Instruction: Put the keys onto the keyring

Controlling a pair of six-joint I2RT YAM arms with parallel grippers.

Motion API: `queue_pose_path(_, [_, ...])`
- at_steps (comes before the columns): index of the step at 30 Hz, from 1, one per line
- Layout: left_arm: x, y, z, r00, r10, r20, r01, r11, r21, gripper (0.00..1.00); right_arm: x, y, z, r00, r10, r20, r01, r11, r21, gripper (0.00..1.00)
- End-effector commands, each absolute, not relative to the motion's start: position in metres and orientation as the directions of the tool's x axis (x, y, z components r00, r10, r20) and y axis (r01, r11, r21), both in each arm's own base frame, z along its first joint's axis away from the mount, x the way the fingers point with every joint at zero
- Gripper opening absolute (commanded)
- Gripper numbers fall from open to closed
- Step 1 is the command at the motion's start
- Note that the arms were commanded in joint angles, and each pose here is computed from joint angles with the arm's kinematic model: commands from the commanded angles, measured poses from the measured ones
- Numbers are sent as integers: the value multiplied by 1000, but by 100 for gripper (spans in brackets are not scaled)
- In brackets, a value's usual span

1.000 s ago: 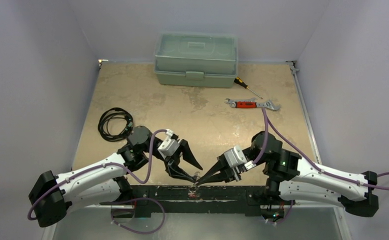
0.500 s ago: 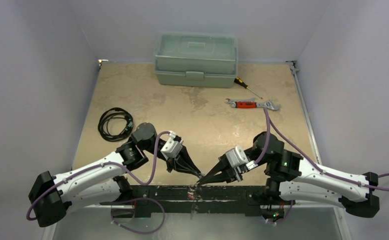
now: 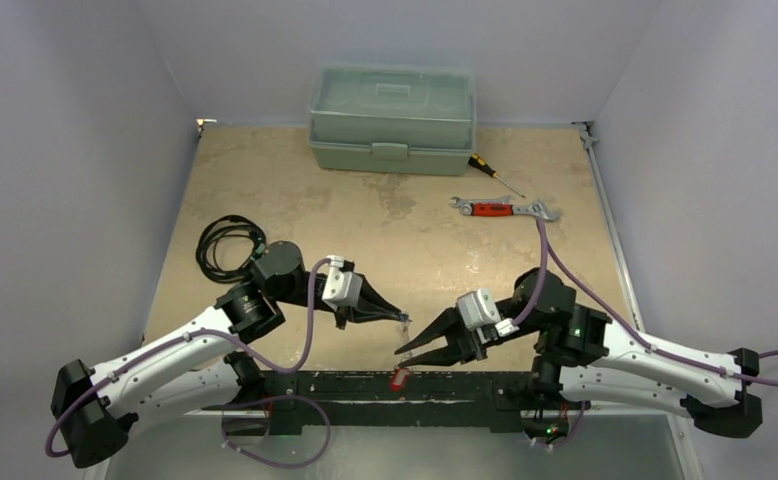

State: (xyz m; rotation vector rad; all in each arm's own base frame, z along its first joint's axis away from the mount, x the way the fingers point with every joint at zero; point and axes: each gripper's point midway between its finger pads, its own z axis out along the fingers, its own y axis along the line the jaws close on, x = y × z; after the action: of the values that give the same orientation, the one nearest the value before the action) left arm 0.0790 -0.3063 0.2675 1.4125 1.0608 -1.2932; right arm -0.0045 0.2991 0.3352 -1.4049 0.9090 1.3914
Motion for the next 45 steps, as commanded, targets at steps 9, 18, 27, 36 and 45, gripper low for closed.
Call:
queue_pose_path(9, [125, -295, 298, 225, -30, -974, 973, 58, 223, 0, 56, 297, 340, 18, 186, -982, -996, 85, -2, 52])
queue_pose_path(18, [135, -290, 295, 249, 5, -968, 962, 116, 248, 0, 106, 285, 324, -22, 164, -986, -928, 365, 81, 68])
queue_pose_path(27, [137, -285, 292, 280, 35, -959, 951, 129, 282, 0, 129, 283, 301, -43, 113, -993, -868, 487, 93, 66])
queue_pose_path(36, [139, -279, 294, 313, 58, -948, 936, 150, 319, 0, 119, 288, 303, -9, 99, -995, -904, 424, 51, 55])
queue_pose_path(45, [122, -275, 303, 358, 33, -933, 930, 80, 360, 0, 88, 307, 305, 87, 119, -989, -975, 216, -60, 57])
